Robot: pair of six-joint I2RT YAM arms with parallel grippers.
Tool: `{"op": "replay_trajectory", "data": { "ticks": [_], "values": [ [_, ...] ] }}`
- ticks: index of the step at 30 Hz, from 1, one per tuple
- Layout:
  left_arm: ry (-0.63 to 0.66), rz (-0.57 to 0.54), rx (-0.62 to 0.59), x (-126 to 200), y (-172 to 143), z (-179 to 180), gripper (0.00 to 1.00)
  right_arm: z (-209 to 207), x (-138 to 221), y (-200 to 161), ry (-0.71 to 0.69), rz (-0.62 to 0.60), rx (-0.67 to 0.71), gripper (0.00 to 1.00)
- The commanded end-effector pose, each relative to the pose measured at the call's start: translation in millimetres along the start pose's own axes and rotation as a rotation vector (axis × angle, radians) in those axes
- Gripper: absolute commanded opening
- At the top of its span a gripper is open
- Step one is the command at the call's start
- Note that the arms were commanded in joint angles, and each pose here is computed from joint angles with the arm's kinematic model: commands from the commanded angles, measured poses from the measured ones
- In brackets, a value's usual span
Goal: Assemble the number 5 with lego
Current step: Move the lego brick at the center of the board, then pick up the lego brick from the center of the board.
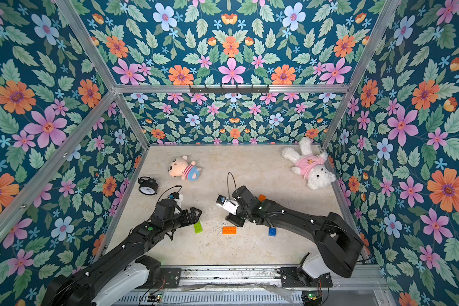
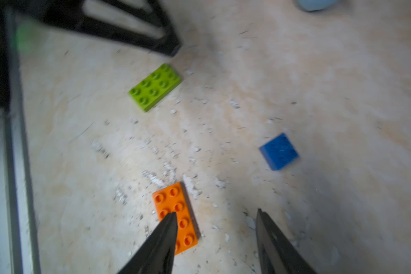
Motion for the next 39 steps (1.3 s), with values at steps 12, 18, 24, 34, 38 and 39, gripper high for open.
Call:
{"op": "replay_trajectory", "data": {
  "ticks": [12, 18, 24, 34, 38, 39],
  "values": [
    [-0.187, 0.041, -0.167, -18, -5, -76, 0.99, -94, 99, -132, -0.591, -0.108, -1.266, 0.56],
    [-0.178, 0.067, -0.213, -32, -17, -99, 0.99, -84, 77, -150, -0.548, 0.040, -1.266, 0.58],
    [-0.171, 0.079, -0.239, -41, -21, -113, 0.99, -80, 63, -161, -0.529, 0.120, -1.261, 0.57],
    [-0.130, 0.068, -0.243, -43, -18, -110, 0.99, -75, 62, -168, -0.543, 0.195, -1.233, 0.50],
    [-0.112, 0.069, -0.246, -43, -19, -108, 0.99, -68, 60, -174, -0.542, 0.244, -1.219, 0.49],
    [-0.109, 0.071, -0.247, -44, -19, -107, 0.99, -66, 60, -176, -0.550, 0.255, -1.213, 0.49]
  ]
}}
Point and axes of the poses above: each gripper's point midway between its finger pads, its own x axis back along the fingers, its own z axis along the line the jaws close on, y = z × x, the point moved 4 cm from there along x, back along the fingers, and after that the axes turned 12 degrees about -x, right-handed, at the moved point
